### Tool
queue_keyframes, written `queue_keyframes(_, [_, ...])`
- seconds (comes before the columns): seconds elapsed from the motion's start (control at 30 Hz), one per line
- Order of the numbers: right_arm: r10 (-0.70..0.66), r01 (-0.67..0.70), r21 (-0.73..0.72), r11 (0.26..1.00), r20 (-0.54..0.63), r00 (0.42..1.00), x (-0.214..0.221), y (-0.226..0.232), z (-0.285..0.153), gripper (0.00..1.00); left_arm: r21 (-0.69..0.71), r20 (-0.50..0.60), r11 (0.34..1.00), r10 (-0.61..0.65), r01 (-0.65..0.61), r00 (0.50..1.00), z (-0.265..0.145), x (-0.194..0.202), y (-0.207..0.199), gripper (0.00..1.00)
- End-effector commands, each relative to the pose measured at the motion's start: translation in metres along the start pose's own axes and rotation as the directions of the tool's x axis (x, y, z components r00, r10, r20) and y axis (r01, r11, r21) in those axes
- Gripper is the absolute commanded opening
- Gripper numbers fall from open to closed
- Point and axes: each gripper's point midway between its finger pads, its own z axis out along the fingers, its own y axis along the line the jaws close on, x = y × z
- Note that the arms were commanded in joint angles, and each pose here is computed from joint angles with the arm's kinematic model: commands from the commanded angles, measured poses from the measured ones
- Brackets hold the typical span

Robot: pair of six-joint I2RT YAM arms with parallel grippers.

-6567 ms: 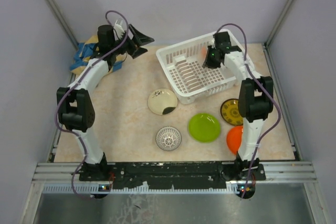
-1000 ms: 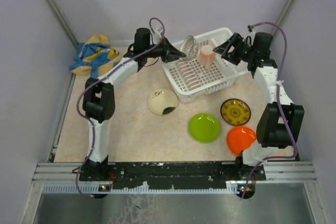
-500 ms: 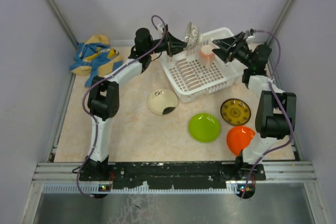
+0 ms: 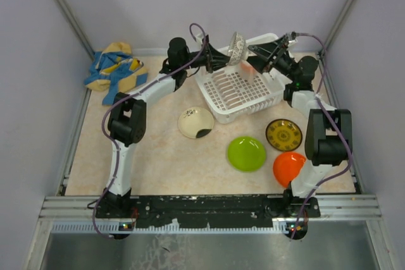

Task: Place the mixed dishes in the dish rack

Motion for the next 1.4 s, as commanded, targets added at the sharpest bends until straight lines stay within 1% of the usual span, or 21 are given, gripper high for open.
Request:
queue_keyframes(0.0, [-0.026, 0.026, -0.079, 0.997, 0.002, 1.0, 0.003, 0.019, 0.006, 0.91, 0.066, -0.022, 0.996, 0.064, -0.062, 0.998, 0.0, 0.011, -0.027, 0.0])
queue_keyframes(0.2, [0.002, -0.002, -0.11, 0.994, 0.001, 1.0, 0.002, 0.022, 0.008, 0.88, 0.067, -0.027, 0.997, 0.048, -0.046, 0.998, 0.0, 0.012, -0.024, 0.0])
queue_keyframes(0.37, [0.02, -0.02, -0.122, 0.992, -0.006, 1.0, 0.004, 0.021, 0.009, 0.81, 0.056, -0.031, 0.998, 0.034, -0.032, 0.999, 0.0, 0.012, -0.02, 0.0])
queue_keyframes(0.43, [0.025, -0.026, -0.13, 0.991, -0.011, 1.0, 0.005, 0.022, 0.009, 0.77, 0.048, -0.03, 0.999, 0.023, -0.021, 0.999, -0.001, 0.012, -0.016, 0.0])
queue_keyframes(0.53, [0.034, -0.036, -0.142, 0.989, -0.018, 0.999, 0.007, 0.022, 0.009, 0.76, 0.04, -0.033, 0.999, 0.007, -0.005, 0.999, 0.0, 0.013, -0.011, 0.0])
queue_keyframes(0.67, [0.044, -0.049, -0.163, 0.985, -0.035, 0.998, 0.012, 0.025, 0.01, 0.72, 0.037, -0.036, 0.999, -0.011, 0.012, 0.999, -0.001, 0.013, -0.007, 0.0])
queue_keyframes(0.8, [0.053, -0.063, -0.185, 0.981, -0.056, 0.997, 0.017, 0.027, 0.011, 0.71, 0.047, -0.037, 0.998, -0.028, 0.03, 0.999, -0.001, 0.014, -0.004, 0.0])
queue_keyframes(0.97, [0.057, -0.07, -0.186, 0.98, -0.075, 0.996, 0.023, 0.028, 0.01, 0.71, 0.08, -0.036, 0.996, -0.03, 0.033, 0.999, 0.001, 0.012, -0.012, 0.0])
queue_keyframes(1.13, [0.064, -0.078, -0.186, 0.979, -0.083, 0.995, 0.028, 0.027, 0.007, 0.7, 0.074, -0.041, 0.996, -0.037, 0.04, 0.998, 0.001, 0.014, -0.009, 0.0])
queue_keyframes(1.23, [0.063, -0.078, -0.188, 0.979, -0.085, 0.994, 0.028, 0.028, 0.008, 0.65, 0.07, -0.042, 0.997, -0.041, 0.044, 0.998, 0.001, 0.015, -0.007, 0.0])
queue_keyframes(1.37, [0.063, -0.08, -0.192, 0.978, -0.095, 0.994, 0.029, 0.028, 0.008, 0.52, 0.064, -0.042, 0.997, -0.046, 0.048, 0.998, 0.001, 0.015, -0.003, 0.0])
